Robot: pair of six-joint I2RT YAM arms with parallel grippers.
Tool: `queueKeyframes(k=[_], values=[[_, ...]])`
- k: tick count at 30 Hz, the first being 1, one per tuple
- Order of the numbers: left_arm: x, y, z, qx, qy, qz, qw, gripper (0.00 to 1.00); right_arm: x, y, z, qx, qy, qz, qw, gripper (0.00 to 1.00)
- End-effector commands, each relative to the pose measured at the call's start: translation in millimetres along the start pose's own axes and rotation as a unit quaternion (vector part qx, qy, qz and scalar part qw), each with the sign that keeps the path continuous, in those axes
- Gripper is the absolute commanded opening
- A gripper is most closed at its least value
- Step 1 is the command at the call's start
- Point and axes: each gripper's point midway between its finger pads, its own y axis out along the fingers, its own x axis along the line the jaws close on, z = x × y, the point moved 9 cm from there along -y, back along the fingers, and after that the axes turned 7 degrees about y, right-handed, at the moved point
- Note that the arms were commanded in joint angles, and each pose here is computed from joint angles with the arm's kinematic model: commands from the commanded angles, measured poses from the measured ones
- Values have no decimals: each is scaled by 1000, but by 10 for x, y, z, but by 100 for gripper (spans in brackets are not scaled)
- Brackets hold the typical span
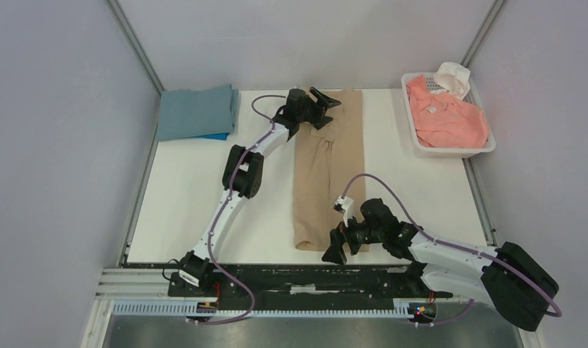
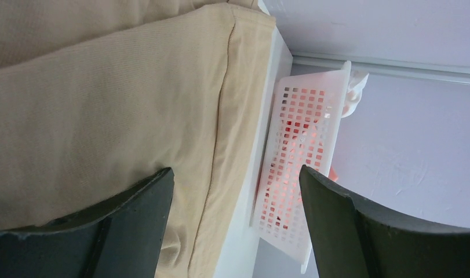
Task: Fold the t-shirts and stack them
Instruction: Rotate the tshirt 90 degrees
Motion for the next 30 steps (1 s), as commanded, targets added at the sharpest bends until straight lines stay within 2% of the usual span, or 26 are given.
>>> queueKeyframes(k=[1,3,5,8,9,11,14,17,20,22,25,27,30], values=[[507,118,28,-34,-40,-79,995,87,115,-90,363,67,15,-61,996,98],[487,134,-14,-38,-40,-60,997,87,144,-100,295,49,5,-61,997,98],[429,122,-28,-31,-39,-43,998,87,139,-119,135,13,-18,-23,999,98],[194,48,-54,-18,6,-18,1000,87,203,-188,-172,-58,-55,12,997,98],[102,4,-69,-14,24,-16,999,87,216,-224,-211,-65,-59,23,996,98],[-237,-132,-143,-15,66,6,998,87,261,-304,-370,-102,-66,49,991,98],[-827,-427,-156,14,119,54,991,87,290,-411,-509,-149,-58,87,983,98],[-1368,-838,51,64,198,73,975,87,241,-502,-570,-181,-19,152,971,98],[-1669,-1318,342,87,274,41,957,87,111,-572,-534,-193,24,236,952,98],[-1725,-1643,530,99,306,20,947,87,-11,-636,-487,-196,53,310,929,98],[-1558,-2088,897,121,325,-18,938,87,-95,-716,-395,-183,80,372,906,98],[-1374,-2344,1208,139,338,-35,930,87,-129,-728,-339,-188,98,385,898,98],[-948,-2636,1711,178,331,-66,924,87,-128,-696,-262,-194,131,370,899,98]])
